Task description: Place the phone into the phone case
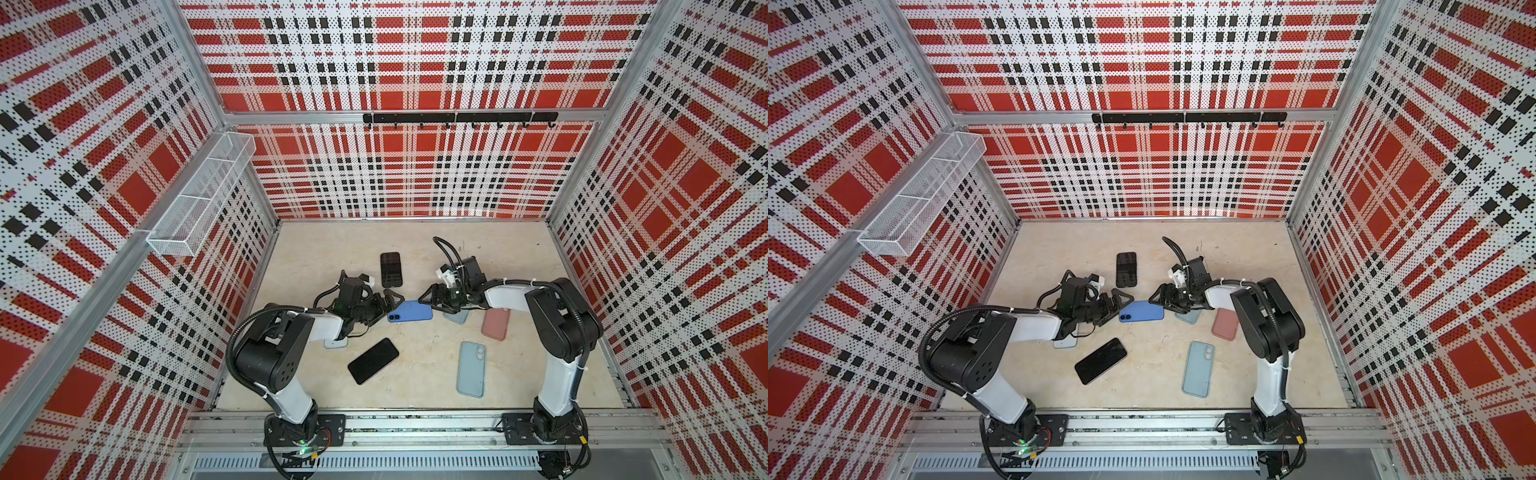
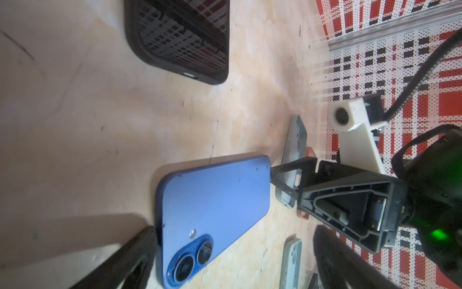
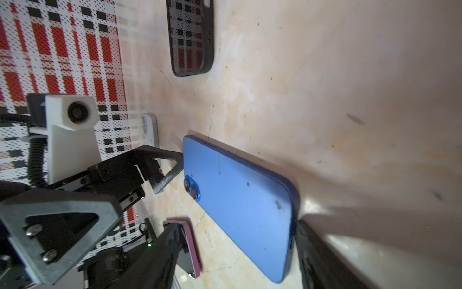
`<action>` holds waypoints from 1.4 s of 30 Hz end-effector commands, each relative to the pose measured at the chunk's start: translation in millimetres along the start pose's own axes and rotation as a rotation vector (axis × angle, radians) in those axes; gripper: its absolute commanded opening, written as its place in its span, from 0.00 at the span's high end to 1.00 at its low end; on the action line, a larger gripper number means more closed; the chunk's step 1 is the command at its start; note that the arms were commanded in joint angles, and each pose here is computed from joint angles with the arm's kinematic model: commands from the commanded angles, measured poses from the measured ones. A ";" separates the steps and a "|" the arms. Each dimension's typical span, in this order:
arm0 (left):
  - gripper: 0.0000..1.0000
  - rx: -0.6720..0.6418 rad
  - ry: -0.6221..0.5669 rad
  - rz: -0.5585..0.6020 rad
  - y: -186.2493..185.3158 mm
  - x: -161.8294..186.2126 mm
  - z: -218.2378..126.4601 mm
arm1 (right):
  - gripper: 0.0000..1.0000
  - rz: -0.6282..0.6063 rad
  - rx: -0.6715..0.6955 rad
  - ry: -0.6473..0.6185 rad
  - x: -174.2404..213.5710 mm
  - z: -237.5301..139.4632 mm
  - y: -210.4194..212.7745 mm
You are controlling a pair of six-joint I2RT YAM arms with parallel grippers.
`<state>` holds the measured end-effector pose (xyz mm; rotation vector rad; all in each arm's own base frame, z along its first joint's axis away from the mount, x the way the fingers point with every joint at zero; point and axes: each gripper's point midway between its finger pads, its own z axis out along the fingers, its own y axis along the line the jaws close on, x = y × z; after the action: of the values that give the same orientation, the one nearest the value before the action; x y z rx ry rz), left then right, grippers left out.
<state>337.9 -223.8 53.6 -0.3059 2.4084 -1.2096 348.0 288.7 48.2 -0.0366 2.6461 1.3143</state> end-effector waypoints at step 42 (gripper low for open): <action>0.00 -0.010 0.068 -0.099 25.1 28.9 5.6 | 0.51 -0.084 -0.289 -0.014 6.3 26.3 65.7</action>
<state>347.9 -214.0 54.5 -0.3538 2.3220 -1.1950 381.8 327.8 136.4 -0.1946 2.1607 1.5954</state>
